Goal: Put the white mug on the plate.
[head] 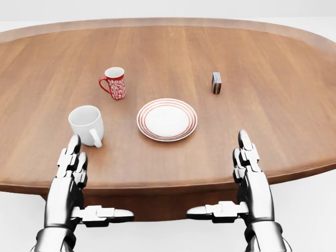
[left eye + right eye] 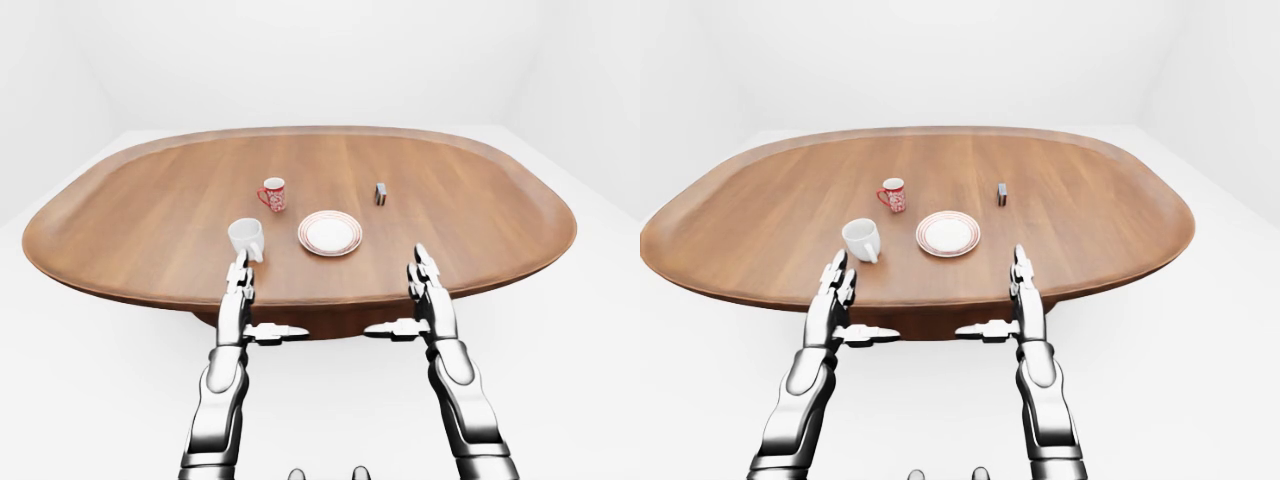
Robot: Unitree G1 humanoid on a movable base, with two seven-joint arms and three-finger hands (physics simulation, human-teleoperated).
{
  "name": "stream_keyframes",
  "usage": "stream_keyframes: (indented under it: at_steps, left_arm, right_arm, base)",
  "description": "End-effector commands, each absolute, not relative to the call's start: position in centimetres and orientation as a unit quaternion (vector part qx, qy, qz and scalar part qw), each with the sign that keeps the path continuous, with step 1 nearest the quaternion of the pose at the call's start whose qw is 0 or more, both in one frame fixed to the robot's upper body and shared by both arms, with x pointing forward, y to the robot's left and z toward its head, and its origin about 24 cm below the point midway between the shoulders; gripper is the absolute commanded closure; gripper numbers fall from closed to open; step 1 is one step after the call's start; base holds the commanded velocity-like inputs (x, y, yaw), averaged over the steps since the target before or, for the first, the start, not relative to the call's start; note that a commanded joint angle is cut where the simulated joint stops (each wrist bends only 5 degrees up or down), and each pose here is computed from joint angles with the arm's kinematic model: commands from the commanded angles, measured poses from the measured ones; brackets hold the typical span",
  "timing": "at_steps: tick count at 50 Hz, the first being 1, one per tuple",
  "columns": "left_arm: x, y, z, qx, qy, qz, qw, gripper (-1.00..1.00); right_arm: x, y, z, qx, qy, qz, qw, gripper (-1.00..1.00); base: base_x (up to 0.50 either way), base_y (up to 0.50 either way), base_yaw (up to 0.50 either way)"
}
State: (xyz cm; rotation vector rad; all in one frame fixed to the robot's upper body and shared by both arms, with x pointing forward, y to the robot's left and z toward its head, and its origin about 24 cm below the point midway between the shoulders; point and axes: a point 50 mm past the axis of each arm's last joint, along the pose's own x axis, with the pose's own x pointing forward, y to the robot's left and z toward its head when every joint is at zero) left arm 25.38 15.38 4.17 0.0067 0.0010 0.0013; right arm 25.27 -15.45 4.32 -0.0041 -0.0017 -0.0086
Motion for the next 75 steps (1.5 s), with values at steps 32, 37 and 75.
stream_keyframes:
  at_steps: [32, 37, 75]
  left_arm:
    - [15.5, 24.5, 24.7, 0.019, -0.449, 0.155, 0.879, -1.0]
    - [15.6, 24.7, 24.5, 0.015, -0.442, 0.16, 0.883, -1.0]
    - [17.1, 24.1, 23.2, 0.011, -0.407, 0.153, 0.901, -1.0]
  right_arm:
    - [11.5, -24.0, 21.6, -0.084, -0.303, -0.189, 0.93, -1.0]
    - [11.3, -24.2, 21.6, -0.082, -0.304, -0.19, 0.93, -1.0]
    - [11.6, -23.6, 21.3, -0.102, -0.31, -0.177, 0.929, -1.0]
  base:
    - [0.0, 0.0, 0.0]
    - [0.0, 0.0, 0.0]
    - [0.0, 0.29, 0.0]
